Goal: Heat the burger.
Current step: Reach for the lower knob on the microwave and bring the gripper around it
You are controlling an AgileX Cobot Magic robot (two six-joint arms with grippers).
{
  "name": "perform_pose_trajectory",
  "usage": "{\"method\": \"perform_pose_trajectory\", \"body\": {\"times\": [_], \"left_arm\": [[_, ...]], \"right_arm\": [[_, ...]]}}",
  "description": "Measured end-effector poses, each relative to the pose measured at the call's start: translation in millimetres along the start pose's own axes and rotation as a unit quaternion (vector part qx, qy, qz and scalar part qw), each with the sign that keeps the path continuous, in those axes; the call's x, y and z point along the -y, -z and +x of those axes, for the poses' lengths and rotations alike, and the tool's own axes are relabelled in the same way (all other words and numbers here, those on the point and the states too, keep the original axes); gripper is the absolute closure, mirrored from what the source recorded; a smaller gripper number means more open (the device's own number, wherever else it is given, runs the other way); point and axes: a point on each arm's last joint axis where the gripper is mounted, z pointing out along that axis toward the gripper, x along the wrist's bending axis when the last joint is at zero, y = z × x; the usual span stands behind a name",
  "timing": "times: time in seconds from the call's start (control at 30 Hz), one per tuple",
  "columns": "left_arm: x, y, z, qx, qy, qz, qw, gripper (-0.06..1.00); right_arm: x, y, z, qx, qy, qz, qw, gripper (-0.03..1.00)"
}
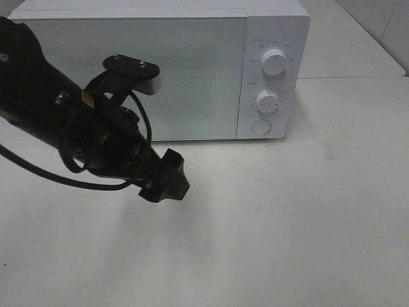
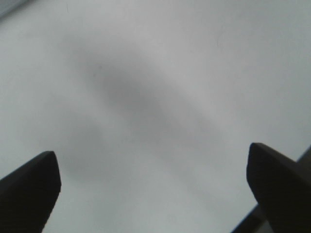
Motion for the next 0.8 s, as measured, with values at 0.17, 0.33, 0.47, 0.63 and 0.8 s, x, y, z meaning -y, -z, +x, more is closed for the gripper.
{"method": "perform_pose_trajectory", "body": {"times": [0.17, 0.33, 0.47, 0.63, 0.8], "left_arm": [[10.2, 25.6, 19.2, -0.001, 0.055, 0.053, 0.997, -0.04], [23.7, 65.6, 60.4, -0.019, 0.136, 0.079, 0.987, -0.04], [32.9, 88.2, 81.8, -0.034, 0.181, 0.077, 0.98, -0.04], [54.2, 119.0, 114.8, -0.062, 0.253, 0.085, 0.962, -0.04], [81.7, 148.9, 132.9, -0.082, 0.311, 0.119, 0.939, -0.04]], "right_arm": [[0.0, 0.0, 0.0, 0.0, 0.0, 0.0, 1.0, 0.2], [0.0, 0.0, 0.0, 0.0, 0.0, 0.0, 1.0, 0.2], [0.0, 0.0, 0.0, 0.0, 0.0, 0.0, 1.0, 0.2], [0.0, 0.0, 0.0, 0.0, 0.0, 0.0, 1.0, 0.2], [0.0, 0.0, 0.0, 0.0, 0.0, 0.0, 1.0, 0.2]]}}
